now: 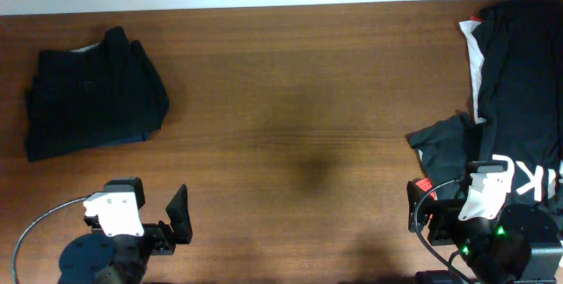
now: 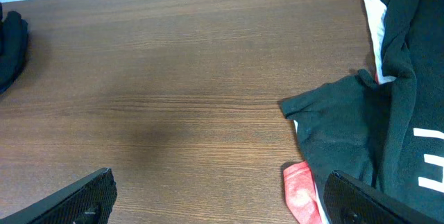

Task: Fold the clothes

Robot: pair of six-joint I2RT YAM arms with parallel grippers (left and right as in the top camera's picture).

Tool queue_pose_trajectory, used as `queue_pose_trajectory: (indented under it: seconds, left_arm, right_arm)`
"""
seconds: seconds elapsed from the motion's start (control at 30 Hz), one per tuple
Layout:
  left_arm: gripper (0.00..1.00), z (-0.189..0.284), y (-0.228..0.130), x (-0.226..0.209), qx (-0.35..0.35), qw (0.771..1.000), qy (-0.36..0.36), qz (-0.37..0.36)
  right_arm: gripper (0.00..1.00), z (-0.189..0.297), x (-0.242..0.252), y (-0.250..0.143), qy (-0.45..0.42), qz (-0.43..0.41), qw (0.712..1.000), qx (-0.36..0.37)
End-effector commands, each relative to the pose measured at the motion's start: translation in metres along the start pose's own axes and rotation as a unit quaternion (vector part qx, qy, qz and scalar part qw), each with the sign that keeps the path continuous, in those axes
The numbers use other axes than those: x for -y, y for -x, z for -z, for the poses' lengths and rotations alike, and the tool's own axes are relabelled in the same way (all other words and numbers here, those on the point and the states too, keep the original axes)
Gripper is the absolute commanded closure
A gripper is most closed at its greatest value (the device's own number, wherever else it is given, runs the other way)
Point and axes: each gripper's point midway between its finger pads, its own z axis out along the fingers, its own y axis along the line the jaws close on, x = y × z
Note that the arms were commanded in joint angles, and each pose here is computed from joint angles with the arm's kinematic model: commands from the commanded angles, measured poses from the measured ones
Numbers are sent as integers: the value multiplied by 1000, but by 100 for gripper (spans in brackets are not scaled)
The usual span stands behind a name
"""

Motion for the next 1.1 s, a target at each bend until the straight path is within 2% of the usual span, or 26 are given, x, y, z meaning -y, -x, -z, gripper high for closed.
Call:
queue_pose_trajectory:
  seconds: [0.0,0.23,0.37,0.7,1.07]
  left_arm:
    - [1,-2,-10,-3,-17,1000,7,5]
    - [1,-2,-11,-3,-19,1000,7,5]
    - [1,-2,-11,-3,-19,1000,7,5]
    - [1,-2,-11,-3,-19,1000,7,5]
    - [1,-2,-11,-3,-19,1000,7,5]
  right_arm:
    - [1,-2,5,-3,-11,1,1000,-2]
    - [1,0,4,-2,-10,2,1000,2]
    - [1,8,8,1,-24,13,999,32]
    - [1,-30,5,-4,9,50,975,218]
    - [1,-86,9,-6,20,59,942,329]
